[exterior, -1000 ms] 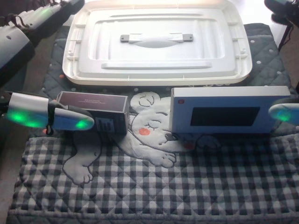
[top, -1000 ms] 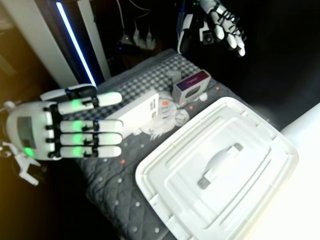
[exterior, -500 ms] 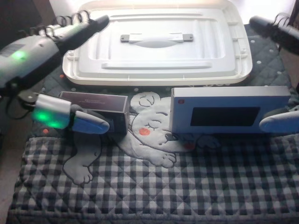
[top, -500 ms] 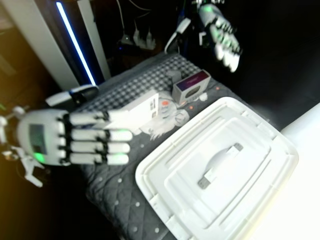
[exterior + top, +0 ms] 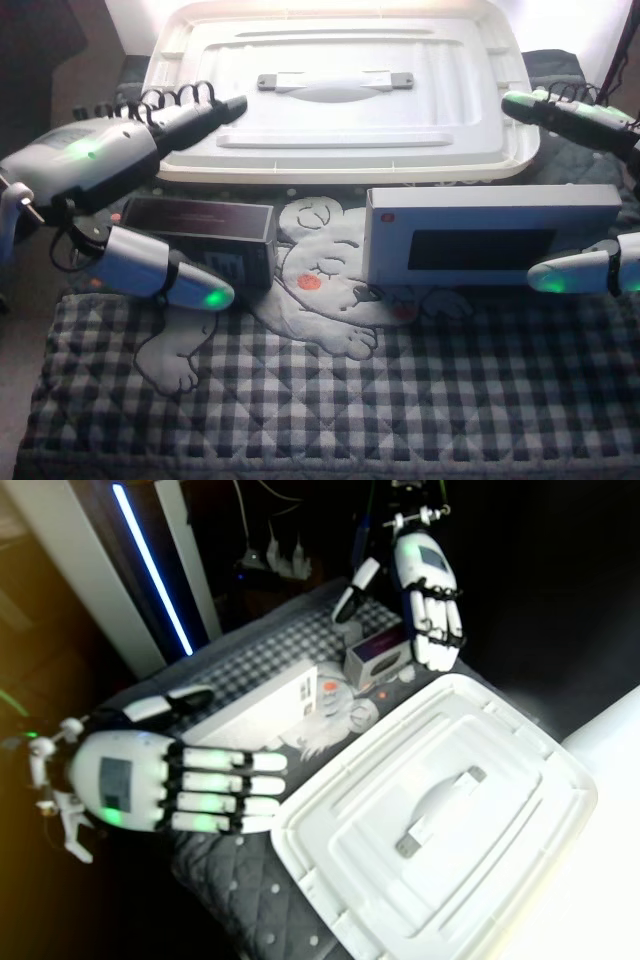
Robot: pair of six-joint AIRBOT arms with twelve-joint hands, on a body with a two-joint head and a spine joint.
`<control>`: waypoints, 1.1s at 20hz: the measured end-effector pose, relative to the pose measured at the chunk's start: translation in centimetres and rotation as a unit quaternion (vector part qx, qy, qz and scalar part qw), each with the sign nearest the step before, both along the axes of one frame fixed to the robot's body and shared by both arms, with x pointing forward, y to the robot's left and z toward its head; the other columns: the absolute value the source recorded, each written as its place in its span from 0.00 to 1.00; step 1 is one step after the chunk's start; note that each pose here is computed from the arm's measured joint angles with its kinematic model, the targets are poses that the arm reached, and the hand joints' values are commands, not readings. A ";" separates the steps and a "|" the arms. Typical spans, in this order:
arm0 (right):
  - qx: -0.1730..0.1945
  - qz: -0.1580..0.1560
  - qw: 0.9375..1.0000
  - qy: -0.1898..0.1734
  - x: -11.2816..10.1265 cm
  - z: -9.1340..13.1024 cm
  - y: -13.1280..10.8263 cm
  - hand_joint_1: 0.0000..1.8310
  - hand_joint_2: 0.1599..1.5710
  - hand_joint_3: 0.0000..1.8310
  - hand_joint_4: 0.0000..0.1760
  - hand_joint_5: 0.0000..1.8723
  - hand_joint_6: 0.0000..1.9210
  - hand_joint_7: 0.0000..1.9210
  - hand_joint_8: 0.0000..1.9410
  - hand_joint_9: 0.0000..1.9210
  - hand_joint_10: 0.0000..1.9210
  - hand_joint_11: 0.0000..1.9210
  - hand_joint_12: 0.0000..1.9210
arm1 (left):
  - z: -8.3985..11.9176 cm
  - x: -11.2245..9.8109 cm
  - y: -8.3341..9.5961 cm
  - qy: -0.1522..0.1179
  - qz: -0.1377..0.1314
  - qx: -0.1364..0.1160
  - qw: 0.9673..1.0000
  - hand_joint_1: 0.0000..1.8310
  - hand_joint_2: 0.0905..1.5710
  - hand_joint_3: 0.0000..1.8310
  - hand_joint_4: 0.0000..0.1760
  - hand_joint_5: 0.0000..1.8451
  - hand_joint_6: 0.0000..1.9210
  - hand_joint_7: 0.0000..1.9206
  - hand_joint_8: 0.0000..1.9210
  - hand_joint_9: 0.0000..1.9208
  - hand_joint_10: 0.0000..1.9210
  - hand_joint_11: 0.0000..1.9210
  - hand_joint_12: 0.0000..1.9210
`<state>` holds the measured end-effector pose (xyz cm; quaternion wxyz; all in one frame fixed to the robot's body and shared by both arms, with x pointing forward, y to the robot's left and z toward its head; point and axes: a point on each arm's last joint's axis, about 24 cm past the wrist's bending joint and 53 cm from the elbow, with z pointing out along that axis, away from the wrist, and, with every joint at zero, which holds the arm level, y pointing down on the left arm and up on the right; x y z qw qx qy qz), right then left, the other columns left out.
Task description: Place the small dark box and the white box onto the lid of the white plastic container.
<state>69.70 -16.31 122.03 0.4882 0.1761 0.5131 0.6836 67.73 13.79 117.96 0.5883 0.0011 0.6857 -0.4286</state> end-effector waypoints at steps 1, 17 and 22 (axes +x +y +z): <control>0.000 0.002 1.000 0.005 0.1 -0.3 0.2 0.46 0.39 0.00 0.12 0.12 0.00 0.10 0.00 0.07 0.00 0.00 0.22 | -0.2 0.0 -0.1 0.002 0.000 0.001 1.000 0.46 0.40 0.00 0.19 0.00 0.00 0.04 0.00 0.07 0.00 0.00 0.32; 0.006 0.016 1.000 0.004 -0.1 -0.3 1.2 0.71 0.61 0.00 0.00 0.69 0.10 0.63 0.44 0.56 0.65 0.44 0.89 | -1.3 0.3 0.0 0.013 0.004 -0.004 1.000 0.70 0.68 0.00 0.00 0.56 0.34 0.52 0.64 0.47 0.78 0.41 0.96; 0.020 0.021 1.000 -0.010 -0.1 1.1 1.3 0.67 0.59 0.00 0.00 0.70 0.18 0.58 0.62 0.56 0.87 0.53 0.98 | 0.7 1.1 0.4 -0.009 0.012 -0.024 1.000 0.69 0.69 0.00 0.00 0.54 0.38 0.50 0.65 0.40 0.77 0.35 0.97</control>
